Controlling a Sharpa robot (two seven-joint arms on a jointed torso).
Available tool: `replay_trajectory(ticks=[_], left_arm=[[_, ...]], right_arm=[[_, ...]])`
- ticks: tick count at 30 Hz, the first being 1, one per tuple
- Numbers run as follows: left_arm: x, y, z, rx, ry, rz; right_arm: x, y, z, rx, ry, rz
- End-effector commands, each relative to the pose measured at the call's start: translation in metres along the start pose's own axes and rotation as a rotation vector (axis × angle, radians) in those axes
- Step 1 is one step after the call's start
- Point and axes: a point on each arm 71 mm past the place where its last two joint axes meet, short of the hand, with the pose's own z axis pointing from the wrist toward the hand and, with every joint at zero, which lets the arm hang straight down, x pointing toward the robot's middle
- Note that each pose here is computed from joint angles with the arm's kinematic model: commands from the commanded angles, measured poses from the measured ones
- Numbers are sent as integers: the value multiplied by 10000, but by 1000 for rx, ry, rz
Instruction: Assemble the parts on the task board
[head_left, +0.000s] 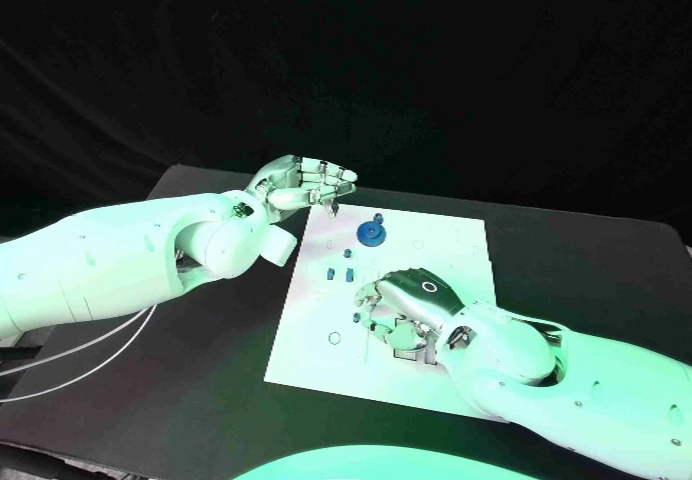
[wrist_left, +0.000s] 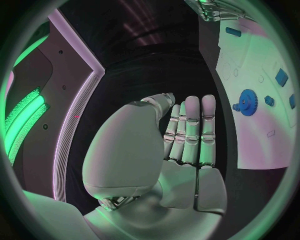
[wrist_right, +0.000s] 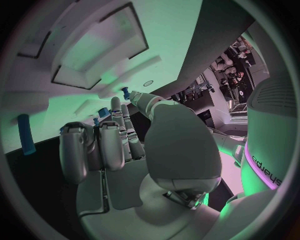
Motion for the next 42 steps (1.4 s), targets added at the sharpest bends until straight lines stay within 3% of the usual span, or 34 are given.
replay_trajectory(ticks=[1,8,14,25,42], left_arm=[[-3,-7,0,5,-2,-5],[-19,-1,-13,2,-4,-6],[-28,14,-22,-2,-5,-8],[-23,36,-20,-8,-2,-10],[-28,42,-17,-11,-2,-10]], right_arm=[[-141,-10,-75,2,-71,-2],[-455,-260,-271,65,-78,-34],[-699,-627,-435,152,-23,-86],[-715,-823,-456,190,57,-129],[-544,-860,-316,187,113,-133]])
